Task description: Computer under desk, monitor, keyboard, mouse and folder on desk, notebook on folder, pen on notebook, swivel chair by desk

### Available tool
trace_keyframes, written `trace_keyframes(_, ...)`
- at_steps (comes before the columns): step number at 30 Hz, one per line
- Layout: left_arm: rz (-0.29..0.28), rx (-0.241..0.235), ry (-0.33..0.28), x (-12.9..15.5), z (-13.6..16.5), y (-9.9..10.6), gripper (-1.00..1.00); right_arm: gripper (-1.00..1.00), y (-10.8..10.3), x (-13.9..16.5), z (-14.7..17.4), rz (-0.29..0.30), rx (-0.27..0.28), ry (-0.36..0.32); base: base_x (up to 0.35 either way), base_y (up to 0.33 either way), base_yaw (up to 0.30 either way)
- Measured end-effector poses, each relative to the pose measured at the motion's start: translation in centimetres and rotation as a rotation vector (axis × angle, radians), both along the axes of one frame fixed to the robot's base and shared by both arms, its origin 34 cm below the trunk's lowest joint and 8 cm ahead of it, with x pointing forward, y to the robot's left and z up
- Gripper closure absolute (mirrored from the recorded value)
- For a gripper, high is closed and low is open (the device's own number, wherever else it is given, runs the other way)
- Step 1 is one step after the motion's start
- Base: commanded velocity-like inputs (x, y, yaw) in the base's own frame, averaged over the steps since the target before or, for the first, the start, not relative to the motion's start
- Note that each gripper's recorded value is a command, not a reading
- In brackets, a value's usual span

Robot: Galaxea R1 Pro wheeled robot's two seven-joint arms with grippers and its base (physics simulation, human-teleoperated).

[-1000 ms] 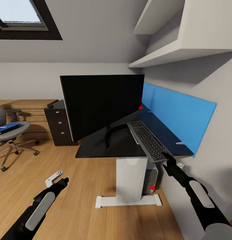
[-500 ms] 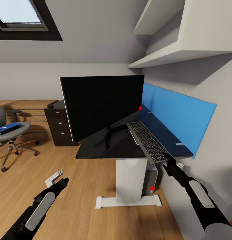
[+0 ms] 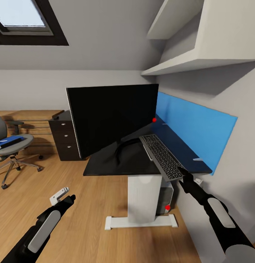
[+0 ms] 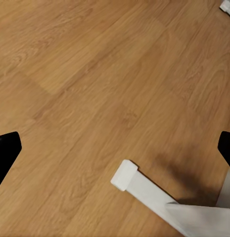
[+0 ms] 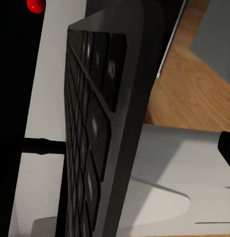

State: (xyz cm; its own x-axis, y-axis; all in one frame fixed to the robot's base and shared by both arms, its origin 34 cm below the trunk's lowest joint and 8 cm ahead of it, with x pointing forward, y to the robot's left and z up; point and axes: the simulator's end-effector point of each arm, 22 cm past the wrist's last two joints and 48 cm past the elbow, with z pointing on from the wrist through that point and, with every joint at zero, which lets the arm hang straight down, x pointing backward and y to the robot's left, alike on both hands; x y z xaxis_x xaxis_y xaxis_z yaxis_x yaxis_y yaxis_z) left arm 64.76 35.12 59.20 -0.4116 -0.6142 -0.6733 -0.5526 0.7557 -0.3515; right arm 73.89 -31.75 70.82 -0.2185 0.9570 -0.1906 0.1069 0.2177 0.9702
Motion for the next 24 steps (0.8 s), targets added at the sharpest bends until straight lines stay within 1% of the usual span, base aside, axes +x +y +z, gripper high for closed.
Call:
trace_keyframes(13,0.002,0.000,0.006,-0.12,-0.28,0.04,-1.00,-1.00,-0.01,-0.01,-0.06,0.000,0.000,0.001,-0.003,0.000,0.000)
trace_keyframes(18,0.003,0.002,0.011,-0.21,-0.49,0.18,-1.00,-1.00,0.00,0.00,-0.08,0.000,0.000,0.002,-0.097,0.000,0.000)
trace_keyframes(24,0.004,0.002,0.011,-0.22,-0.50,0.20,-1.00,-1.00,0.06,-0.01,-0.08,0.001,-0.001,0.002,-0.036,0.000,0.000)
